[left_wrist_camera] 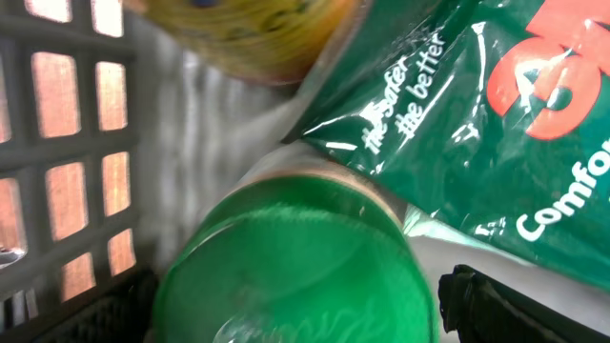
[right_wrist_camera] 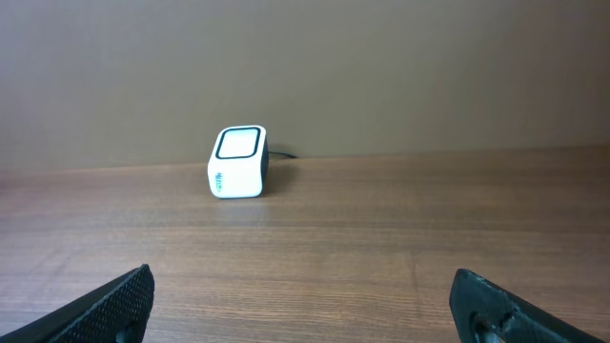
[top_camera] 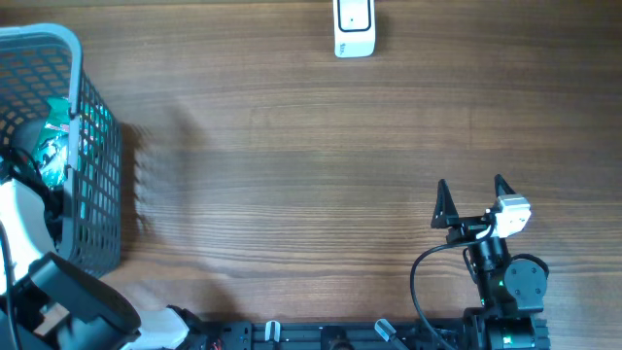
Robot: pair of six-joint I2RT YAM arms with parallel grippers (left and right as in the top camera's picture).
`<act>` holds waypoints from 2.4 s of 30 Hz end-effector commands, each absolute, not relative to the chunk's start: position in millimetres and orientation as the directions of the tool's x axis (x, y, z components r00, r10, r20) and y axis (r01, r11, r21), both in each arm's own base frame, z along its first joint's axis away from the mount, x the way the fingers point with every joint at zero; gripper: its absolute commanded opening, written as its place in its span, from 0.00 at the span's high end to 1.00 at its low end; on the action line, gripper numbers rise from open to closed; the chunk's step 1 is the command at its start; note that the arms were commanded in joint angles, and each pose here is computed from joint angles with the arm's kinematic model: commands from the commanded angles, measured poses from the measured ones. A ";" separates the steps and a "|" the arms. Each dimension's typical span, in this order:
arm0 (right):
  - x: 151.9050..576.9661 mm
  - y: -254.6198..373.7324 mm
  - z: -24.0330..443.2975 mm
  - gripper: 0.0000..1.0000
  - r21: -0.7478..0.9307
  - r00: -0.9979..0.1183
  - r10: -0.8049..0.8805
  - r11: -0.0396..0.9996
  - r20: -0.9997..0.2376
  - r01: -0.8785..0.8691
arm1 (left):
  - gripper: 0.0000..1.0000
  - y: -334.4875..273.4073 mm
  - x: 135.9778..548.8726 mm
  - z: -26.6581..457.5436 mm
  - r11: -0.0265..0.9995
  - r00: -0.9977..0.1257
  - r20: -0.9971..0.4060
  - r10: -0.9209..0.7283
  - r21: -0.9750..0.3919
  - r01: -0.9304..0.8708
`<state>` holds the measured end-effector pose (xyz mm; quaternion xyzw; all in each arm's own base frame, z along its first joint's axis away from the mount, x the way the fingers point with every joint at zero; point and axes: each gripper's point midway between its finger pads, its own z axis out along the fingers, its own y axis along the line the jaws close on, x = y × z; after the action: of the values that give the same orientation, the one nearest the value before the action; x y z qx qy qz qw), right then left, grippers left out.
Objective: Scan the item barcode
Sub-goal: 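Reach into the basket and grasp the green-capped jar with the left gripper, then carry the green-capped jar to the table center and release it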
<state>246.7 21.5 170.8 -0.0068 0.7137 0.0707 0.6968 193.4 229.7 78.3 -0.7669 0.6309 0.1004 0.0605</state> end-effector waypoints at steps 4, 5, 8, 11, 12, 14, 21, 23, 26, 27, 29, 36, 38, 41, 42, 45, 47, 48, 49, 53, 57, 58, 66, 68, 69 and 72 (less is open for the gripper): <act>247.0 19.6 171.2 0.00 0.108 -0.027 0.106 0.990 -0.994 -0.095 | 0.00 234.5 191.0 50.7 -0.207 0.181 -0.217 -0.959 0.102 -0.973; 247.0 19.6 171.2 0.00 0.108 -0.027 0.106 0.990 -0.994 -0.095 | 0.03 234.6 191.1 51.2 -0.207 0.182 -0.218 -0.959 0.101 -0.973; 247.0 19.7 171.2 0.00 0.108 -0.027 0.106 0.990 -0.994 -0.096 | 0.22 235.1 191.7 57.5 -0.174 0.150 -0.223 -0.963 0.094 -0.980; 247.0 19.6 171.2 0.00 0.108 -0.027 0.106 0.990 -0.994 -0.095 | 0.46 239.0 195.7 79.5 -0.134 0.113 -0.242 -0.964 0.072 -0.988; 247.0 19.6 171.2 0.00 0.108 -0.027 0.106 0.990 -0.994 -0.095 | 0.53 240.8 197.7 91.1 -0.135 0.117 -0.254 -0.960 0.056 -0.989; 247.0 19.6 171.2 0.00 0.108 -0.027 0.106 0.990 -0.994 -0.095 | 0.57 244.8 202.1 117.3 -0.136 0.127 -0.283 -0.951 0.012 -0.991; 247.0 19.7 171.2 0.00 0.108 -0.027 0.106 0.990 -0.994 -0.096 | 0.51 247.4 213.1 240.8 -0.109 0.193 -0.397 -0.897 -0.224 -0.969; 247.0 19.6 171.2 0.00 0.108 -0.027 0.106 0.990 -0.994 -0.095 | 0.51 238.7 219.4 273.4 -0.077 0.206 -0.392 -0.896 -0.320 -0.944; 247.0 19.6 171.2 0.00 0.108 -0.027 0.106 0.990 -0.994 -0.095 | 0.52 199.9 248.8 328.9 0.085 0.125 -0.333 -0.934 -0.549 -0.831; 247.0 19.7 171.2 0.00 0.108 -0.027 0.106 0.990 -0.994 -0.096 | 0.52 176.2 264.1 350.3 0.173 0.054 -0.319 -0.946 -0.640 -0.749; 247.0 19.7 171.2 0.00 0.109 -0.027 0.106 0.989 -0.994 -0.096 | 0.52 141.7 278.8 373.0 0.270 -0.039 -0.323 -0.946 -0.712 -0.648; 247.0 19.7 171.2 0.00 0.108 -0.027 0.106 0.990 -0.994 -0.096 | 0.51 -22.5 311.2 361.2 0.729 -0.592 -0.461 -0.661 -0.581 -0.361; 247.0 19.6 171.2 0.00 0.108 -0.027 0.106 0.990 -0.994 -0.095 | 0.51 -58.3 314.9 335.0 0.815 -0.694 -0.463 -0.552 -0.474 -0.333; 247.0 19.6 171.2 0.00 0.108 -0.027 0.106 0.990 -0.994 -0.095 | 0.51 -108.3 323.8 284.7 0.916 -0.812 -0.441 -0.383 -0.296 -0.271; 247.0 19.7 171.2 0.00 0.108 -0.027 0.106 0.990 -0.994 -0.096 | 0.51 -120.7 325.7 269.2 0.935 -0.837 -0.428 -0.340 -0.250 -0.251; 247.0 19.7 171.2 0.00 0.109 -0.027 0.106 0.989 -0.994 -0.096 | 0.51 -161.6 331.2 202.4 0.983 -0.916 -0.357 -0.184 -0.084 -0.165; 247.0 19.7 171.2 0.00 0.108 -0.027 0.106 0.990 -0.994 -0.096 | 0.51 -181.4 336.1 166.0 0.995 -0.945 -0.314 -0.096 -0.028 -0.092; 247.0 19.6 171.2 0.00 0.109 -0.027 0.106 0.990 -0.994 -0.095 | 0.51 -190.5 338.9 147.2 0.998 -0.954 -0.294 -0.061 -0.008 -0.062; 247.0 19.6 171.2 0.00 0.108 -0.027 0.106 0.990 -0.994 -0.095 | 0.51 -198.1 341.1 129.6 0.999 -0.962 -0.273 -0.026 0.010 -0.030; 247.0 19.6 171.2 0.01 0.108 -0.027 0.106 0.990 -0.994 -0.095 | 0.51 -218.8 344.2 70.9 0.995 -0.979 -0.187 0.086 0.056 0.077; 247.0 19.6 171.2 0.00 0.108 -0.027 0.106 0.990 -0.994 -0.095 | 0.48 -232.6 343.6 48.9 0.995 -0.983 -0.161 0.092 0.038 0.087; 247.0 19.6 171.2 0.00 0.109 -0.027 0.106 0.990 -0.994 -0.095 | 0.45 -234.0 344.7 49.0 0.996 -0.982 -0.167 0.092 0.034 0.088; 247.0 19.6 171.2 0.00 0.109 -0.027 0.106 0.990 -0.994 -0.095 | 0.38 -244.8 333.6 36.6 0.997 -0.986 -0.148 0.073 -0.005 0.075; 247.0 19.6 171.2 0.00 0.108 -0.027 0.106 0.990 -0.994 -0.095 | 0.07 -247.9 329.3 35.0 0.997 -0.986 -0.145 0.077 -0.003 0.078; 247.0 19.7 171.2 0.00 0.108 -0.027 0.106 0.990 -0.994 -0.096 | 0.00 -248.0 329.8 41.5 0.997 -0.984 -0.160 0.079 -0.003 0.080; 247.0 19.6 171.2 0.00 0.108 -0.027 0.106 0.990 -0.994 -0.095 | 0.00 -238.4 341.1 85.1 0.998 -0.968 -0.241 0.068 0.028 0.063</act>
<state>246.7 21.6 170.8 -0.0068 0.7137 0.0707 0.6968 326.8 -243.7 36.8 0.0446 0.9967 0.0073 0.0678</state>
